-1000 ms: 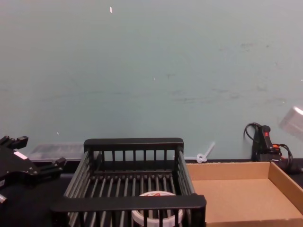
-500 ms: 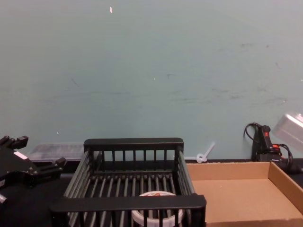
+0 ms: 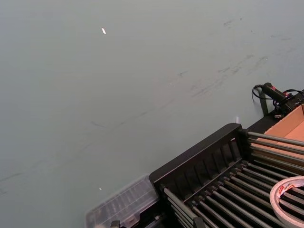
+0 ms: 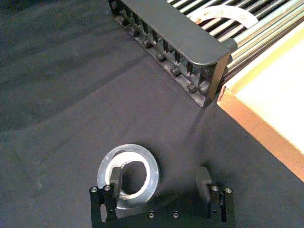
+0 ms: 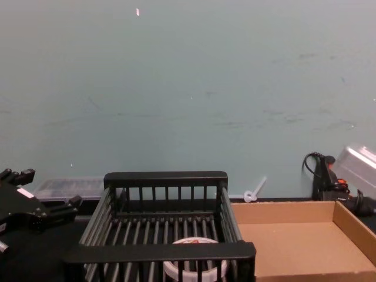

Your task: Pick up the white tape and place it into the black box , Pick up the silver tape and place it into the brown box.

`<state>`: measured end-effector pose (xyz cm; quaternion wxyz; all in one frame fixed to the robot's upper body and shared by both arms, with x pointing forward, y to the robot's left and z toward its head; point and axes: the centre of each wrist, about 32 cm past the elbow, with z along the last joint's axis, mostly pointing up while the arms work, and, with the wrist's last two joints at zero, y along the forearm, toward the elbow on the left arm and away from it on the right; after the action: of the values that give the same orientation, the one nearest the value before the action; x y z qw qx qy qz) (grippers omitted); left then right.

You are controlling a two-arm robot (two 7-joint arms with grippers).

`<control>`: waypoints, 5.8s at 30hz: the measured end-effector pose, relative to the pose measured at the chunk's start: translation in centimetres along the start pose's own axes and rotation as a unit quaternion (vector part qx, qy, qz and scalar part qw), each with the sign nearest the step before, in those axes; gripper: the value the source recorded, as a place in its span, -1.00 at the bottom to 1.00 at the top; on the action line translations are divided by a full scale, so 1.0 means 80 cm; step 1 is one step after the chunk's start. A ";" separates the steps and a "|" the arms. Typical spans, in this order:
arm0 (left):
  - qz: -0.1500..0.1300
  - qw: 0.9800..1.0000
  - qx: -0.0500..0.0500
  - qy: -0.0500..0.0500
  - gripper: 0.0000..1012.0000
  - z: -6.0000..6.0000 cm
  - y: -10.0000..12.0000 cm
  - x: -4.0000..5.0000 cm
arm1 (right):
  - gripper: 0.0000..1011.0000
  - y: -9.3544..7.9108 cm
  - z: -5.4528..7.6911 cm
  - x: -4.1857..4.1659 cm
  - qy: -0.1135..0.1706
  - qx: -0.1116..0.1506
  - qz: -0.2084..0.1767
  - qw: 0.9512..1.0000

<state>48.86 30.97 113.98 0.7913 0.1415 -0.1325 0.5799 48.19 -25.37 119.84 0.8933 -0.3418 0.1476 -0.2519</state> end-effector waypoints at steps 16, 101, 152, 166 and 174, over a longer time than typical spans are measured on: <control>0.000 1.000 0.000 0.000 0.98 0.000 0.000 0.000 | 0.98 0.005 0.002 0.000 -0.005 0.000 0.000 1.000; 0.000 1.000 0.000 0.000 0.98 0.000 0.000 0.000 | -0.70 -0.003 0.058 0.012 -0.018 0.149 -0.058 0.987; 0.000 1.000 0.000 0.000 0.98 0.000 0.000 0.000 | -0.70 0.025 0.103 0.101 0.036 0.156 -0.154 0.975; 0.000 1.000 0.000 0.000 0.98 0.000 0.000 0.000 | -0.70 0.027 0.079 0.114 0.068 0.120 -0.179 0.974; 0.000 1.000 0.000 0.000 0.98 0.000 0.000 0.000 | -0.70 0.029 0.075 0.116 0.074 0.111 -0.181 0.974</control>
<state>48.86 30.97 113.98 0.7913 0.1415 -0.1324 0.5799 59.29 -25.76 121.73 0.8518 -0.2418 0.1204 -0.4489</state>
